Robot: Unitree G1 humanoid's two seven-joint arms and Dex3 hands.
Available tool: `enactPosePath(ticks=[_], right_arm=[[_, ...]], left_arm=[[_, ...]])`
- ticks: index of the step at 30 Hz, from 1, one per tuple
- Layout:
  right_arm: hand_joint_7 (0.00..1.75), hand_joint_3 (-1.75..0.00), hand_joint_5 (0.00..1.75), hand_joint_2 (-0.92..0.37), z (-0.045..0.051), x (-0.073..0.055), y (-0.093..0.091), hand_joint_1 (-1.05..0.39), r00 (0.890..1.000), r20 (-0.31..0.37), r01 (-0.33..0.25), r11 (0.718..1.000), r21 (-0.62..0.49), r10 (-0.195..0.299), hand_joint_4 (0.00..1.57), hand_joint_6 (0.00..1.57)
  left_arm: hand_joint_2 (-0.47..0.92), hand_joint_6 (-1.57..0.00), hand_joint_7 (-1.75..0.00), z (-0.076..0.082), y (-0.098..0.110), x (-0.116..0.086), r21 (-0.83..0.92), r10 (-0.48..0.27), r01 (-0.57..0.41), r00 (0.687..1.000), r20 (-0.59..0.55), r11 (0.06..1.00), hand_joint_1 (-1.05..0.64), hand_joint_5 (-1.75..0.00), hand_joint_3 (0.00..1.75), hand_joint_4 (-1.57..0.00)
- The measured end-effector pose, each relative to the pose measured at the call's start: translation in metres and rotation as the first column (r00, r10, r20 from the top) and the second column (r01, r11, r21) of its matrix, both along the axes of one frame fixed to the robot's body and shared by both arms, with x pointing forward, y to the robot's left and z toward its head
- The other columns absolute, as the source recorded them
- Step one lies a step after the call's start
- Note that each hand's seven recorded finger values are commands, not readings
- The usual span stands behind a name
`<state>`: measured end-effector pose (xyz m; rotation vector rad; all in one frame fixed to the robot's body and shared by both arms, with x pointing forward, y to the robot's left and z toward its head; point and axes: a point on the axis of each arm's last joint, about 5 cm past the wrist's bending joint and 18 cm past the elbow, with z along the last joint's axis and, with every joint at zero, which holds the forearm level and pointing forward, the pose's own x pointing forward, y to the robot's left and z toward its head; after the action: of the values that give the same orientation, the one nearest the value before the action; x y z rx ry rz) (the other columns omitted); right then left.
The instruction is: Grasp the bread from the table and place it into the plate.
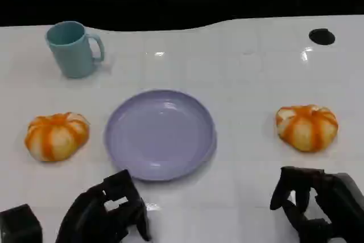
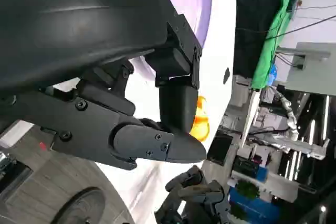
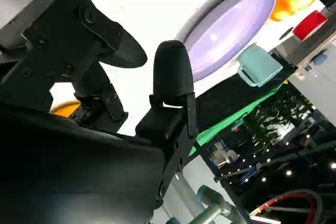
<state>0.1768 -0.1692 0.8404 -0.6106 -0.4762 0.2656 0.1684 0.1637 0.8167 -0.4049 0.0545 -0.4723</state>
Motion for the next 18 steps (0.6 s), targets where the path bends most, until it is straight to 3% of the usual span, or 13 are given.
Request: enactPosePath(ticks=[18], right_arm=[[1.39,-1.39,1.75,-0.28,0.0000,0.0000,0.0000,-0.09,1.000,0.000,0.000,1.000,-0.001,0.000,0.89,0.78]], left_arm=[[0.92,-0.71,-1.51,-0.0002,0.0000,-0.0001,0.000,-0.001,0.001,1.000,-0.001,1.000,-0.60,-1.75,0.22,-0.79]])
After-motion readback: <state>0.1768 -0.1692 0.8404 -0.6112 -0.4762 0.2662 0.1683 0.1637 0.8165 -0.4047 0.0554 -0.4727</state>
